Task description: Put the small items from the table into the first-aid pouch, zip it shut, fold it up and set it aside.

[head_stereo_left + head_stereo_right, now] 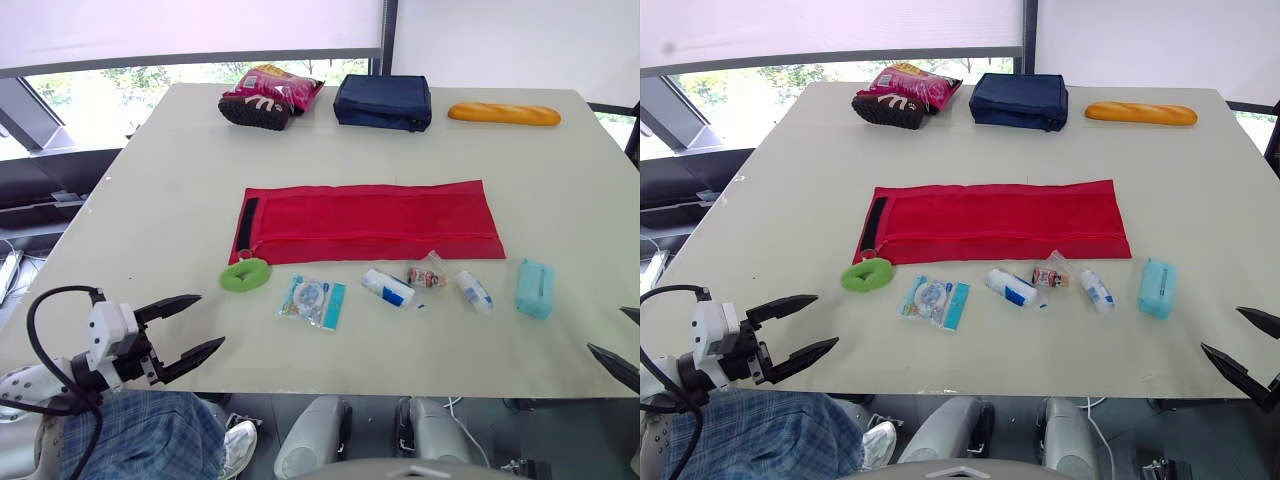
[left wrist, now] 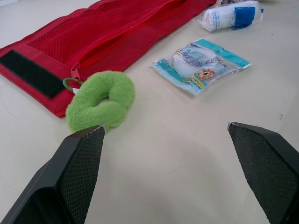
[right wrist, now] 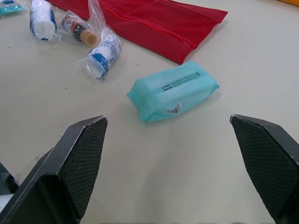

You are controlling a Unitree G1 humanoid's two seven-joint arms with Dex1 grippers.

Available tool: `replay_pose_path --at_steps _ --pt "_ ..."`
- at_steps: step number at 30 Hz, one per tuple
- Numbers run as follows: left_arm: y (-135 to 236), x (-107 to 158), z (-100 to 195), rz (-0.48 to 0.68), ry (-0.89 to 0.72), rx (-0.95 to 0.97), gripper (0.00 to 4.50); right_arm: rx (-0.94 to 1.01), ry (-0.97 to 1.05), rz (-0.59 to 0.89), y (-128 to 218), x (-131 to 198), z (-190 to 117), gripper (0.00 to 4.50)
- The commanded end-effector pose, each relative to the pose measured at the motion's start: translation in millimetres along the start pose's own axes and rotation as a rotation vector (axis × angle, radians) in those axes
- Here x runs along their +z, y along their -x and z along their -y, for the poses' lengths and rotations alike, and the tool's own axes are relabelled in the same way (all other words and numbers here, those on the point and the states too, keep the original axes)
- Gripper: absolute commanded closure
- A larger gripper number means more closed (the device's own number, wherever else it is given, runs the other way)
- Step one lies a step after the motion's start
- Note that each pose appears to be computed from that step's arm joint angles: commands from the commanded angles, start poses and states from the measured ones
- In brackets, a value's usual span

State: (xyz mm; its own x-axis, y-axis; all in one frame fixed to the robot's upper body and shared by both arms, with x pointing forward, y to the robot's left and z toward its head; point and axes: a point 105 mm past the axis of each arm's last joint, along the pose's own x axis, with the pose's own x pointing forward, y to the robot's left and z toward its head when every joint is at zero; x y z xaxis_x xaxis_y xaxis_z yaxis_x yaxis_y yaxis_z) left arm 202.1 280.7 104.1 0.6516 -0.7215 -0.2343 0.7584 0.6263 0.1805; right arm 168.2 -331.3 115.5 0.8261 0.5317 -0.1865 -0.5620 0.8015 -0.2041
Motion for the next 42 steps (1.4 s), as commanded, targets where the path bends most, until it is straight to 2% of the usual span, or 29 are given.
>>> replay_pose_path --at_steps 1,14,21,24,28,35,42 --pt "6 9 -1 0.019 -0.024 0.001 0.02 -0.017 0.038 0.024 7 8 6 0.00" --pt "6 10 -4 0.026 -0.026 0.011 0.02 -0.005 0.038 0.034 8 2 11 0.00" --pt "-2 29 -7 0.085 -0.047 0.025 0.02 0.038 0.037 0.049 0 4 9 0.00" --pt "-4 33 -7 0.087 -0.039 0.021 0.02 0.074 0.051 0.074 -9 13 5 0.00" --pt "-13 32 -8 -0.010 0.077 -0.051 0.02 0.141 0.057 0.167 -36 39 -4 0.00" --pt "-35 45 -7 -0.046 0.165 -0.162 0.02 0.252 0.068 0.231 -73 69 -29 0.00" --pt "-73 45 -8 -0.154 0.074 -0.294 0.02 0.416 0.091 0.274 -108 95 -67 0.00"
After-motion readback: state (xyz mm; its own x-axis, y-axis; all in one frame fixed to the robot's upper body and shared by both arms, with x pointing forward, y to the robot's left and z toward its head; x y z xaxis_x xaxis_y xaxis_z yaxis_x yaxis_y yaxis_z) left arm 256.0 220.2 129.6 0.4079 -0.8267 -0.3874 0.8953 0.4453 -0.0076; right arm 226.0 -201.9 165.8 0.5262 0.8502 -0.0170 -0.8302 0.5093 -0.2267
